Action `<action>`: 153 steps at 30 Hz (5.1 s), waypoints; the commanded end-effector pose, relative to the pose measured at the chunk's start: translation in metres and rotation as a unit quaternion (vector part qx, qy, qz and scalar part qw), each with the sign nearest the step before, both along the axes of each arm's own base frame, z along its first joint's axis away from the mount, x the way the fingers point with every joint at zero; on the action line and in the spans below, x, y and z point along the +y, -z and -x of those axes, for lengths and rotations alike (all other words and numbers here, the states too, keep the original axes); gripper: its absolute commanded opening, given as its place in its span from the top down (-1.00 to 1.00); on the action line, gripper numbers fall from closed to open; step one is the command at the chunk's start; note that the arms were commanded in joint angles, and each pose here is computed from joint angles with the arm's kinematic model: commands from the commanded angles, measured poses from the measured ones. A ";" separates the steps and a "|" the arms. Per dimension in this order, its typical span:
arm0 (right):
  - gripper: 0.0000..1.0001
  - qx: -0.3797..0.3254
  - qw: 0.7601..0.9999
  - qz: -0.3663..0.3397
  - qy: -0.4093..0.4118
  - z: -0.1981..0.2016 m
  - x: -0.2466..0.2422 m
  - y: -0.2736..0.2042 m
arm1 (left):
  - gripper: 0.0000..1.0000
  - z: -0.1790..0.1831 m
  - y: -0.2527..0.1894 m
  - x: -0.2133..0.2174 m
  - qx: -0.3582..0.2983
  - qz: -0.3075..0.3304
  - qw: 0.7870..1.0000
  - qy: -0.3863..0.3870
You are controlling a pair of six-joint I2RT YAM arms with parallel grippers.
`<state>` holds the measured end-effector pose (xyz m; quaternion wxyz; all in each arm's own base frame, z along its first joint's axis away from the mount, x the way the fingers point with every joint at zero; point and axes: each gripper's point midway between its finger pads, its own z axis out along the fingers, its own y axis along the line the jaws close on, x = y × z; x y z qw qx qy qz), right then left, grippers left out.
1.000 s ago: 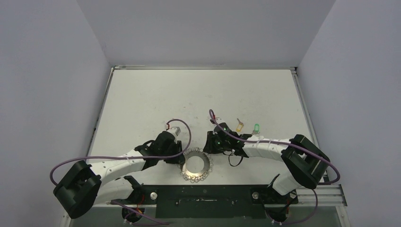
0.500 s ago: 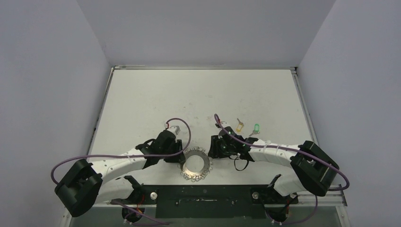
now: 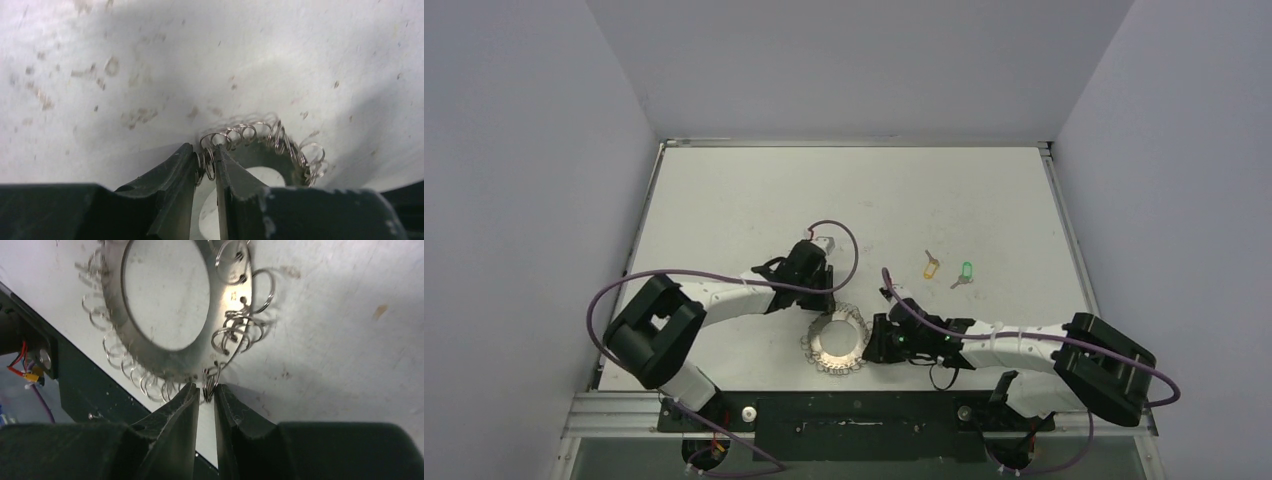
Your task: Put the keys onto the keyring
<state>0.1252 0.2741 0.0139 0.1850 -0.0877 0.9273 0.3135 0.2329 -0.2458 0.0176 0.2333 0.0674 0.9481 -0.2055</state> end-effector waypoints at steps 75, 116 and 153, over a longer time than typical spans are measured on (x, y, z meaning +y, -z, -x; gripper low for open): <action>0.10 -0.063 0.997 0.014 0.049 -0.045 -0.007 -0.026 | 0.20 0.060 -0.011 0.045 0.022 0.039 0.998 -0.054; 0.12 -0.081 0.996 -0.024 0.029 -0.024 0.015 -0.059 | 0.27 0.039 -0.053 0.031 -0.022 0.000 1.000 0.007; 0.12 -0.070 0.996 -0.011 0.048 -0.025 -0.003 -0.045 | 0.61 0.053 -0.024 -0.036 -0.019 -0.047 0.995 0.081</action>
